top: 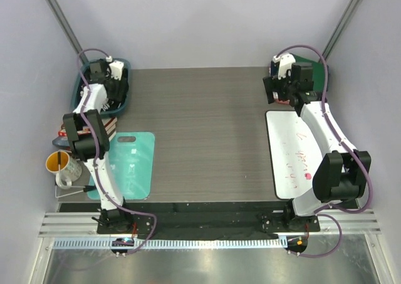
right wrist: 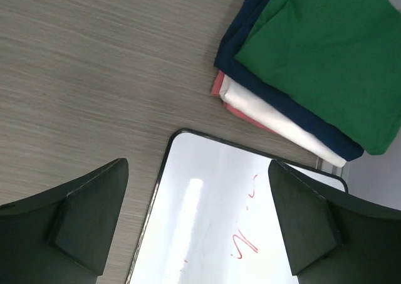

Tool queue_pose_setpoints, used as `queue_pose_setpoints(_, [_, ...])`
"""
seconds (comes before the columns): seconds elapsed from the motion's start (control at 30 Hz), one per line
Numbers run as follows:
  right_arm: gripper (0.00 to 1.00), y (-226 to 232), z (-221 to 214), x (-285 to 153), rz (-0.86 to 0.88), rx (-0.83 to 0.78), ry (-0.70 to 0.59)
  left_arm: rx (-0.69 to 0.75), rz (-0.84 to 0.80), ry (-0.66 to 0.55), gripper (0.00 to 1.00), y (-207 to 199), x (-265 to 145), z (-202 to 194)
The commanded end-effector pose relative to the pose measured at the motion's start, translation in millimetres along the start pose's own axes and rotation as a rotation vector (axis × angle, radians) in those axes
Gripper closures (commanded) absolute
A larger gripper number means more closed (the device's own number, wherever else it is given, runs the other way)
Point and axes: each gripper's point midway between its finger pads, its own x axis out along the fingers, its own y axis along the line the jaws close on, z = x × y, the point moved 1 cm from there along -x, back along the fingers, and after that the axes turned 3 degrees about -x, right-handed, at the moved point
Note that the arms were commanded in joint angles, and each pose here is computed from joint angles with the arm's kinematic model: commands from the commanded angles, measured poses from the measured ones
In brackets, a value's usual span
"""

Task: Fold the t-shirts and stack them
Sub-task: Grab crumpled tshirt from bin with the left arm

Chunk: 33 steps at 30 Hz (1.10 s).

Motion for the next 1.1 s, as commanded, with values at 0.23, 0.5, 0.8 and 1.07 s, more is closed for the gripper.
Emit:
queue_pose_setpoints(0.23, [0.0,21,-23,-2,0.089,-0.022,0.033,-0.105,0.072,0.119,0.35,46,16,-22])
queue_pose_setpoints(0.5, [0.0,28,-15,3,0.125,0.041,0.016,-0.104,0.029,0.205,0.93,34,43,-56])
queue_pose_setpoints(0.8, [0.0,35,-14,7,0.122,0.028,0.024,-0.168,-0.083,-0.161,1.0,21,-55,57])
queue_pose_setpoints(1.07, [0.01,41,3,2,0.092,0.013,-0.022,0.003,-0.409,-0.527,1.0,-87,-233,168])
